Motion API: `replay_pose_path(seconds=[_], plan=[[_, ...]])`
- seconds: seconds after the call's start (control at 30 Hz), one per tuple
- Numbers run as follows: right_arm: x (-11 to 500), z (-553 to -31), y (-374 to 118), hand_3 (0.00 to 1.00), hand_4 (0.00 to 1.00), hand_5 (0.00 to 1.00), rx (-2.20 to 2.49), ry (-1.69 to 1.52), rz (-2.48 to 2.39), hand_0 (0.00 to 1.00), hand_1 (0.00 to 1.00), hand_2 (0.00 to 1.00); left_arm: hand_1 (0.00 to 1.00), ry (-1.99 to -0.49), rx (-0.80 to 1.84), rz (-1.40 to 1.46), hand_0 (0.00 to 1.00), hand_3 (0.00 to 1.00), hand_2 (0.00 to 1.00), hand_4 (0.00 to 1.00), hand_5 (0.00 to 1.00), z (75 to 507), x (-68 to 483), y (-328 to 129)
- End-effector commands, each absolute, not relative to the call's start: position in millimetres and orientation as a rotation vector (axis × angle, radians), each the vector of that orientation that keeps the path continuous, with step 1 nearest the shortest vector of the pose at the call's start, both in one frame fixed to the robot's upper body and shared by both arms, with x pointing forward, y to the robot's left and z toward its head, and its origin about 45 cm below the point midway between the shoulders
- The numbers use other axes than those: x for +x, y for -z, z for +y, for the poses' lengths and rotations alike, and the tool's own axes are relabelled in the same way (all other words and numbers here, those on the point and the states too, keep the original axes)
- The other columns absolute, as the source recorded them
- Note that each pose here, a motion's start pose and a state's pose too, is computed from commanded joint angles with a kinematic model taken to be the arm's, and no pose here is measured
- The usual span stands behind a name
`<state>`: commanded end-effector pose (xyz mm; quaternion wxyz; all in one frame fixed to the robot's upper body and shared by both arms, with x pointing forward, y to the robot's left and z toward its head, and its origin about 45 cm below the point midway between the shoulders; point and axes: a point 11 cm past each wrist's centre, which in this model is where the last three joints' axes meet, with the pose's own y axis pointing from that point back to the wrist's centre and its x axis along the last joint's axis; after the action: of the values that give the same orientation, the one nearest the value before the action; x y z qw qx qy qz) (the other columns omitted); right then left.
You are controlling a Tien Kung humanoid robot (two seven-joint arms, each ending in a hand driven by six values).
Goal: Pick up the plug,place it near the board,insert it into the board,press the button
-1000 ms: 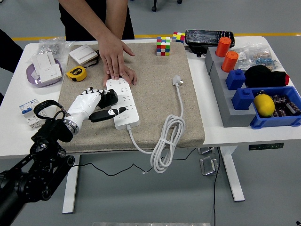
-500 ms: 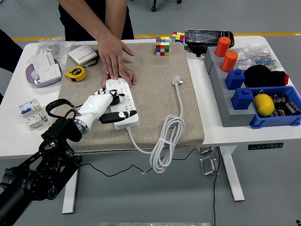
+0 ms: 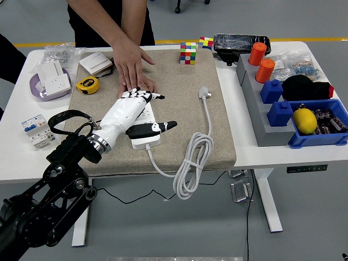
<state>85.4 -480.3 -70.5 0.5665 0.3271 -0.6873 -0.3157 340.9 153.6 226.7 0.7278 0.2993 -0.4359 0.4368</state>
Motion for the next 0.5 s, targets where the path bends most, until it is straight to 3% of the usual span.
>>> replay_pose_path(seconds=[0.03,0.07,0.23,0.27,0.43,0.47,0.5], plan=[[85,-480,71,0.789,0.998,0.941,0.769,0.742,-1.616,0.869,0.808,0.780,0.912,-0.927,0.675,-0.973,0.966,0.842,0.863,0.998,0.792,148,333,-229],[85,-481,71,0.789,0.998,0.941,0.768,0.743,-1.615,0.869,0.808,0.780,0.325,-0.898,0.688,-0.991,0.359,0.892,0.411,0.761,0.326,143,326,-232],[82,-480,71,0.789,0.998,0.941,0.764,0.748,-1.612,0.869,0.808,0.780,0.325,-0.717,0.743,-0.977,0.359,0.892,0.411,0.761,0.326,122,299,-232],[82,-480,72,0.789,0.998,0.941,0.765,0.748,-1.612,0.869,0.808,0.780,0.104,-0.693,0.758,-0.968,0.215,0.886,0.205,0.582,0.199,121,297,-229],[84,-479,71,0.789,0.998,0.941,0.770,0.746,-1.613,0.869,0.808,0.780,0.104,-0.649,0.796,-0.947,0.215,0.886,0.205,0.582,0.199,123,295,-222],[84,-479,71,0.789,0.998,0.942,0.770,0.746,-1.612,0.867,0.807,0.780,0.046,-0.638,0.807,-0.943,0.171,0.822,0.155,0.495,0.108,123,295,-221],[83,-480,71,0.789,0.998,0.942,0.769,0.745,-1.612,0.867,0.807,0.780,0.046,-0.634,0.812,-0.942,0.171,0.822,0.155,0.495,0.108,124,295,-220]])
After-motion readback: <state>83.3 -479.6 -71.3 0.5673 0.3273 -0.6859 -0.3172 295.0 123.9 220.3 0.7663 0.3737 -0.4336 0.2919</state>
